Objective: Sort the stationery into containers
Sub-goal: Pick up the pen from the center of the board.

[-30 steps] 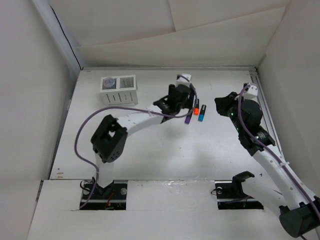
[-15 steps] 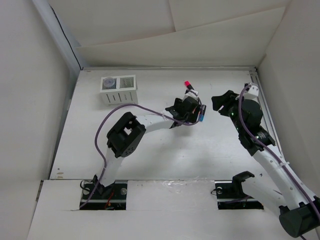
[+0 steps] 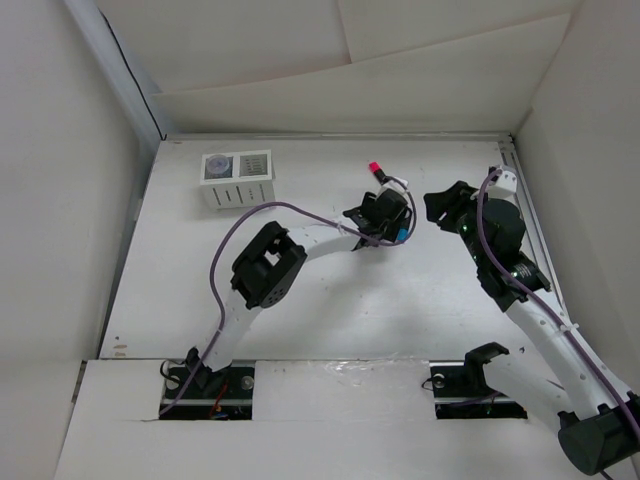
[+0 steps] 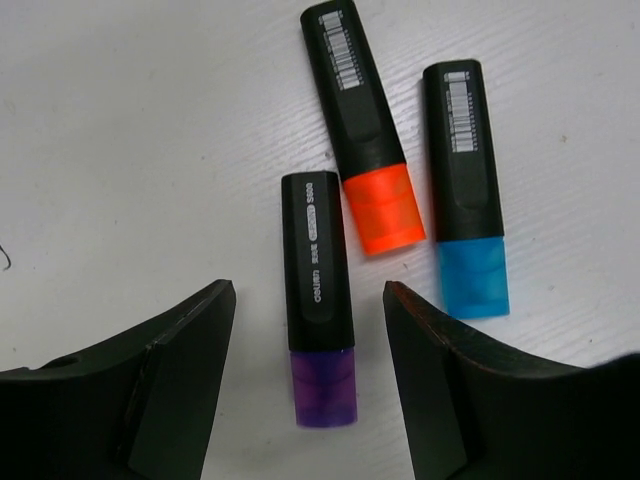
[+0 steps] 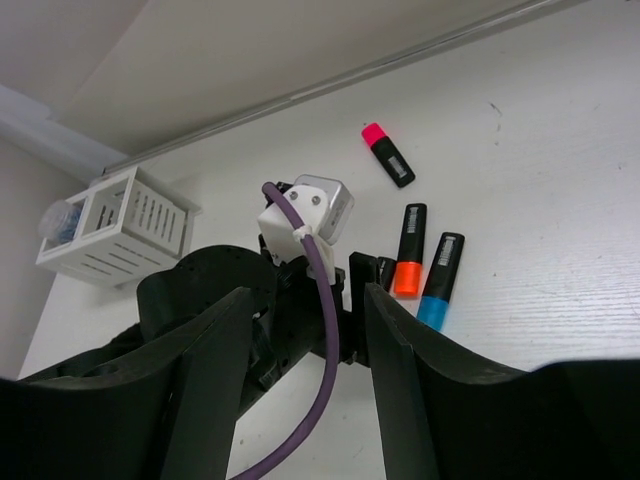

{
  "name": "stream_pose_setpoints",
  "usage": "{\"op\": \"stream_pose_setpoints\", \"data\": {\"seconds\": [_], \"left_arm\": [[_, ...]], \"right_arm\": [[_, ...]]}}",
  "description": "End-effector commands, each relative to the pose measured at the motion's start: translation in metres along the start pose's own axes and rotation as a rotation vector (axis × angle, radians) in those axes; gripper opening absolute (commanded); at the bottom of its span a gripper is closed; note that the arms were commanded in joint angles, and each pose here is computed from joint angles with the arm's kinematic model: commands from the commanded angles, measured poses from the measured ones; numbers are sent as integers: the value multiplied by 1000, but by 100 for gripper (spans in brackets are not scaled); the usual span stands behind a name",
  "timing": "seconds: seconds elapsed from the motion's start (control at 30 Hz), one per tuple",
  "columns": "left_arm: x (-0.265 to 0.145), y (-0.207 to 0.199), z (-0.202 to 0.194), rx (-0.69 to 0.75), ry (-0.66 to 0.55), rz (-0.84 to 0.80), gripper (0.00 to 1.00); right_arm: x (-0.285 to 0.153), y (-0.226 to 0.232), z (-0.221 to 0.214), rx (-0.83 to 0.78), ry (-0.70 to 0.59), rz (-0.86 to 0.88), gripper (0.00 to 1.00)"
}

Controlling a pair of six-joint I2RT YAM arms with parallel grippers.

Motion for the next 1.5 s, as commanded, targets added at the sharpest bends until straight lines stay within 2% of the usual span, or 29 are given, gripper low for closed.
{"op": "stream_pose_setpoints", "data": {"seconds": [0.0,0.27,0.4,0.83,1.2,1.37,1.43,1.47], "left_arm": [[2,1,15,19,-25,23,57],[8,1,14,55,-14,46,53],[16,-1,10,58,-7,47,48],[28,-1,15,84,-16,33,46],[29,5,8,94,1,31,22],[3,15,16,70,-37,50,13],[-8,21,11,58,-42,65,13],[-26,25,25,40,-84,58,13]], "right_arm": [[-3,3,5,7,-16,26,54],[-3,3,5,7,-16,26,53],[-3,3,5,7,-16,26,52],[-3,4,4,7,-10,34,52],[-3,4,4,7,-10,34,52],[-3,4,4,7,-10,34,52],[-3,4,4,7,-10,34,52],[-4,4,4,7,-5,42,52]]}}
Point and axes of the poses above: each gripper's point midway between its finger pads, its own x axis out along the fingers, its own y axis along the line the jaws close on, z = x × y, the point moved 9 cm from there along -x, back along the fingers, and after that the axes turned 6 degrees about x, right-handed, at the moved point
